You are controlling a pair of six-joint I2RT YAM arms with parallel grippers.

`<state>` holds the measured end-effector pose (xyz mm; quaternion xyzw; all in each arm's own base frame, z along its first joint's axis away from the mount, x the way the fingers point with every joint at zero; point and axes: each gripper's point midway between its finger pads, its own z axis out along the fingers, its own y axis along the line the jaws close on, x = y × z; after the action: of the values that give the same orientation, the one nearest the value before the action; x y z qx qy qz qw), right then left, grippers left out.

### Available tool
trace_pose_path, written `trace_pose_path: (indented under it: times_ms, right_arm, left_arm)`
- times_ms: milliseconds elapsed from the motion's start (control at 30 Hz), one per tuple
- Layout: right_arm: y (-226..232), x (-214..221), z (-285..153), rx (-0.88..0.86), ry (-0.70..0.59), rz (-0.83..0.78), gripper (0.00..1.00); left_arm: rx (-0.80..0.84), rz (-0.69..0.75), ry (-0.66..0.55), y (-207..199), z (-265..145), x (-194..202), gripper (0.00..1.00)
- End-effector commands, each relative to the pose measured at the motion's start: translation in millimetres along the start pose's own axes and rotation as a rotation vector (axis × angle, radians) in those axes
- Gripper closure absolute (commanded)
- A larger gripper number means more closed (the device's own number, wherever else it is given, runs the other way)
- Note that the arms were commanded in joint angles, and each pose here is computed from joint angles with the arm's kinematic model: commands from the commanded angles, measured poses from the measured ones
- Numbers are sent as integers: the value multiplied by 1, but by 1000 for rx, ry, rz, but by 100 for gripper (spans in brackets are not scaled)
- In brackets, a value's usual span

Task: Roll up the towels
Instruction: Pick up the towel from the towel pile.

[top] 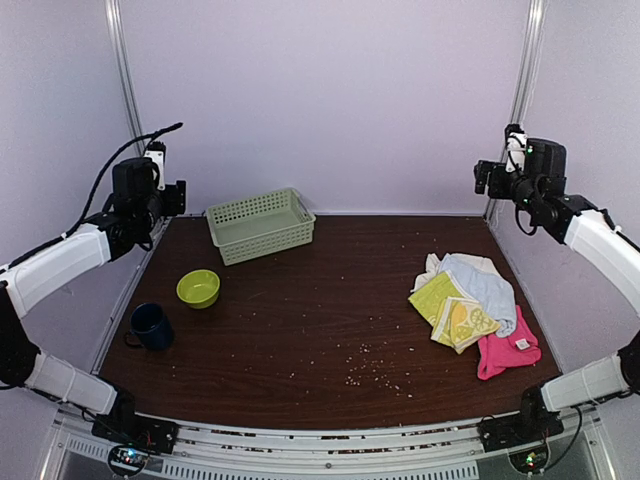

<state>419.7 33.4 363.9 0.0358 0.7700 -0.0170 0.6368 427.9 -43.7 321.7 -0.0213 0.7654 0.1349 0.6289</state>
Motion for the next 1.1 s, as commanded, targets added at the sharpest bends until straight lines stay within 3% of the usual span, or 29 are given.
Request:
trace_pose_path:
  times_ms: [0, 167, 433, 733, 833, 967, 1067]
  right_arm:
    - [15, 22, 7, -111, 84, -84, 2]
    - [36, 64, 10, -244, 229, -214, 13]
    - [71, 147, -7, -460, 473, -384, 32]
    - [73, 231, -34, -545, 734, -483, 56]
    - [63, 249, -47, -554, 816, -509, 58]
    - [38, 260, -65, -531, 895, -546, 58]
    - [23, 274, -87, -558, 970, -599, 58]
  left_arm:
    - [224, 22, 8, -44, -9, -6, 19]
    - [486, 76, 72, -120, -38, 8, 26]
    - [861, 174, 216, -252, -121, 55, 28]
    - [1053, 88, 335, -322, -172, 103, 31]
    - [1126, 52, 349, -341, -182, 102, 38]
    - [1246, 46, 381, -365, -200, 109, 69]
    - [1292, 66, 400, -379, -208, 118, 76]
